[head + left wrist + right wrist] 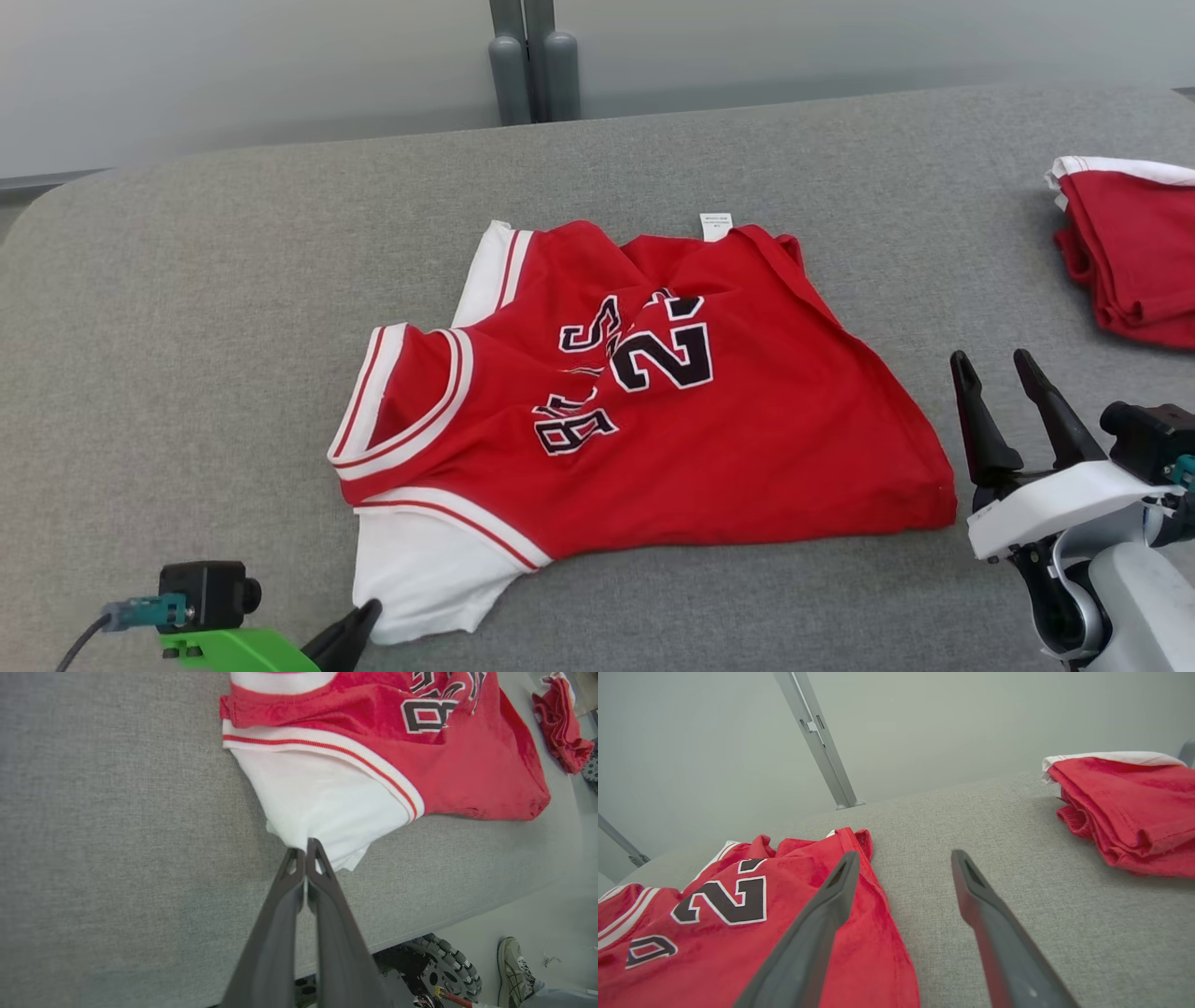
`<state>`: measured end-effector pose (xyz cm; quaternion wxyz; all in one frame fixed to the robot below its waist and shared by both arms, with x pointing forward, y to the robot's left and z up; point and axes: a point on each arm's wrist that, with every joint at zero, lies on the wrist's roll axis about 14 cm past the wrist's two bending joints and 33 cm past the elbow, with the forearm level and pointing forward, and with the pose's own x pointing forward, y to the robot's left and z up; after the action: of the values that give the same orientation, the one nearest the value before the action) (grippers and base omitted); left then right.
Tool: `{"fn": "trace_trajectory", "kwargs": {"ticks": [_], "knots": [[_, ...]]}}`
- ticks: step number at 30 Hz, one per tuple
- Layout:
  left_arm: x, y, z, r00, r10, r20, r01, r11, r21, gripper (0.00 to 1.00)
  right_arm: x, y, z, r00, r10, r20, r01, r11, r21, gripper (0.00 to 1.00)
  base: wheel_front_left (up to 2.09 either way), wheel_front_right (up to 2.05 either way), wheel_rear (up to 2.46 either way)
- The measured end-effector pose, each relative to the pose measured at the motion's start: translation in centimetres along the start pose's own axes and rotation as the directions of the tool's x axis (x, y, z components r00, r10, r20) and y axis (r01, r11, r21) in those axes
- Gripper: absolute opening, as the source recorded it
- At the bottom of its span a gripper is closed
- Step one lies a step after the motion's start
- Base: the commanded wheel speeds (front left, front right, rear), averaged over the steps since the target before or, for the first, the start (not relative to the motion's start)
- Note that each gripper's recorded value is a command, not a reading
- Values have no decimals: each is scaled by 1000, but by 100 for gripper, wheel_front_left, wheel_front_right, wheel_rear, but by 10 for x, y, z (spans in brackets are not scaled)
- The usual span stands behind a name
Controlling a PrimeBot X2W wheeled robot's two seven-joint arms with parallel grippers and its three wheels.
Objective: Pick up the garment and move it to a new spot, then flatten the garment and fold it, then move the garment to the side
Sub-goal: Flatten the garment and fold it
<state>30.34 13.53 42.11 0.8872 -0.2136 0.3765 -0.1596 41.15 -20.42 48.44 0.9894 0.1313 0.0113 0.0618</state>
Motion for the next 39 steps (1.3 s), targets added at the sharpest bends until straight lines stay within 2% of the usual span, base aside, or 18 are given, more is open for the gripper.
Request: {"fn": "trace_trajectory", "kwargs": {"ticks": [1,2,4,7,12,16,23,26,31,35,39], "knots": [[1,3,-6,1000,11,-13,-11,1000,-20,43,1,1,-1,1000,4,-5,-4,1000,0,100,0,0,0],[3,5,-13,999,18,-31,-20,999,-38,100,2,2,-2,1000,6,-6,-6,1000,-1,100,0,0,0],[5,14,-33,995,45,-87,-50,997,-51,100,3,3,-2,1000,11,-8,-11,1000,-3,100,0,0,0],[7,22,-34,995,78,-55,-81,995,-55,100,3,4,-3,1000,14,-12,-14,1000,-6,100,0,0,0],[1,33,0,987,116,113,-116,993,-9,100,4,4,0,1000,18,-8,-19,1000,-13,100,0,0,0],[-9,40,29,956,144,255,-164,985,59,100,6,9,0,1000,30,-6,-30,1000,-9,100,0,0,0],[-29,36,77,834,133,536,-232,965,122,100,3,16,10,999,40,29,-39,999,-8,100,0,0,0],[-42,31,97,750,110,652,-250,960,126,100,-1,18,18,998,35,59,-35,999,3,100,0,0,0],[-67,21,135,612,85,787,-326,933,153,100,-6,27,40,990,46,133,-47,999,0,100,0,0,0],[-77,11,142,560,64,826,-347,923,165,100,-14,28,47,987,39,157,-39,999,-5,100,0,0,0],[-75,5,132,561,56,826,-343,924,170,100,-18,36,49,984,46,173,-44,999,-14,100,0,0,0]]}}
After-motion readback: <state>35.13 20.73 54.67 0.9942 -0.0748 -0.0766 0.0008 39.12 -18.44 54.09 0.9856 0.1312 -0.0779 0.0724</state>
